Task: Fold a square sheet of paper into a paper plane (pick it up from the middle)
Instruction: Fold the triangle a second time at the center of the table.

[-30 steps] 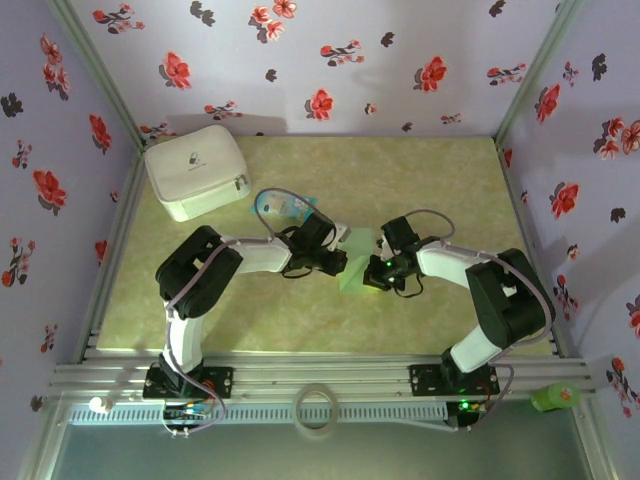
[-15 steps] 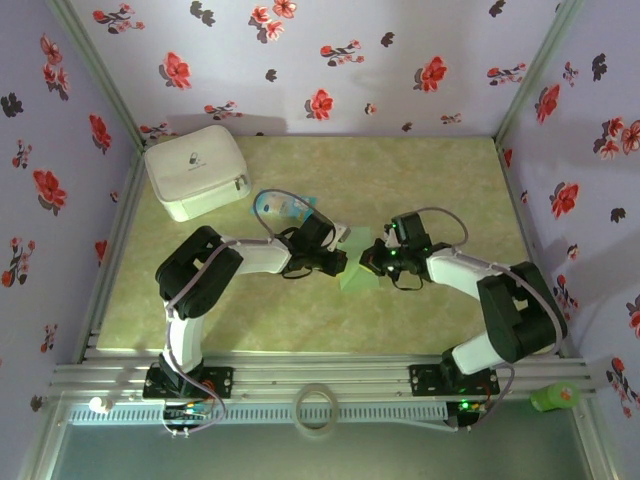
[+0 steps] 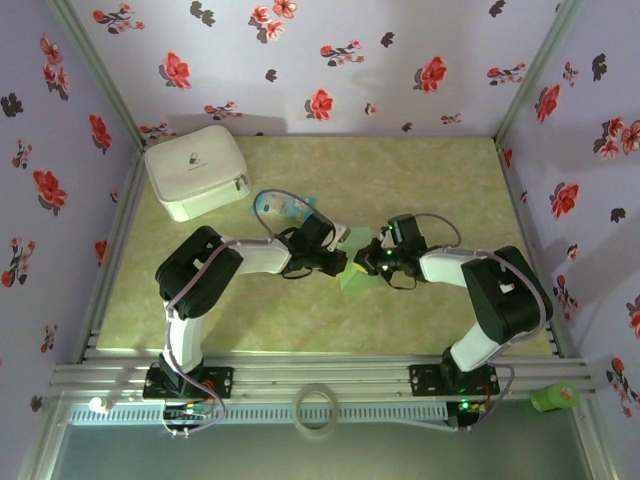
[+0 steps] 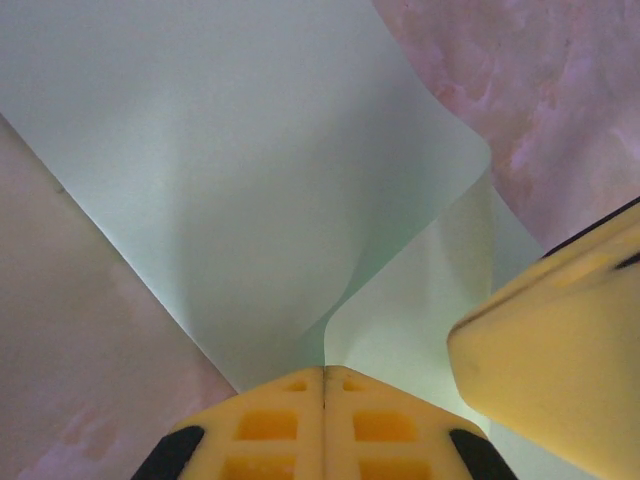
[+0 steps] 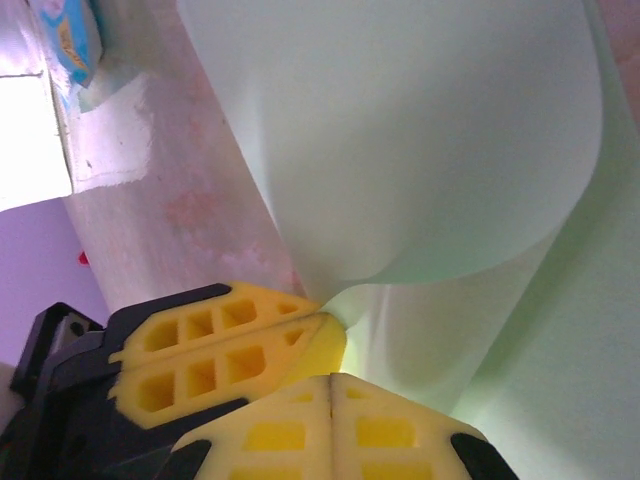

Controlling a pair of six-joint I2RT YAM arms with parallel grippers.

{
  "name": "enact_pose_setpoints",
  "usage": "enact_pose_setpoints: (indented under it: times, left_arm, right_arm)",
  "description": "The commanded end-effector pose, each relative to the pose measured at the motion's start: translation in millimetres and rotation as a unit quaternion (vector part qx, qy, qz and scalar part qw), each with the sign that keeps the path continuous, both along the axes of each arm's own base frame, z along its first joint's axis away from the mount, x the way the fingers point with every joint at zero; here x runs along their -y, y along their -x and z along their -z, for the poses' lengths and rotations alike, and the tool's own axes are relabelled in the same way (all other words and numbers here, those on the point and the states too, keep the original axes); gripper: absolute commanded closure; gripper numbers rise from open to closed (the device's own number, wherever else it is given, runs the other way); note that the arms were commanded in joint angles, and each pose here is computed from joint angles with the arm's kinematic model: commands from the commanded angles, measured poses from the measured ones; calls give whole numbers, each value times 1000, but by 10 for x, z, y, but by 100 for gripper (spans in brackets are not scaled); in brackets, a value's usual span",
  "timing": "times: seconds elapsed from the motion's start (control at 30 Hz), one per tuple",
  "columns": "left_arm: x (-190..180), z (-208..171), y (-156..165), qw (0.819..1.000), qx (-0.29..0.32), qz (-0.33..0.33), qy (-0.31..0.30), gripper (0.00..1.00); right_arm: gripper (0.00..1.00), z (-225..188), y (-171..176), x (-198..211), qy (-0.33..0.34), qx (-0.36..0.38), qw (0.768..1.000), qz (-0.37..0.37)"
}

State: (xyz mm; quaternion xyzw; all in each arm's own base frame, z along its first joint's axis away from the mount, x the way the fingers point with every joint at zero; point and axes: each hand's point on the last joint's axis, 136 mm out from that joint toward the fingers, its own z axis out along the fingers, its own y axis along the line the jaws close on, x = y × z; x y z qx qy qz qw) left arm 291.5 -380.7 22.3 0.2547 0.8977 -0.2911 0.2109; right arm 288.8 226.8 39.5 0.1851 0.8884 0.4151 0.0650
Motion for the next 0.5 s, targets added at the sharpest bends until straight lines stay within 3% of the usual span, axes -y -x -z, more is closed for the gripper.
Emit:
enact_pose_setpoints:
  times: [0.0,0.47]
  left_arm:
    - [-170,265,90,999,-27,-12,-44,100]
    - [-186,295,104,998,-29,-7,-53,100]
  right_arm:
    - [100,12,-42,-15,2,0,1000,-2]
    - [100,342,139,187,28,-26,999,8]
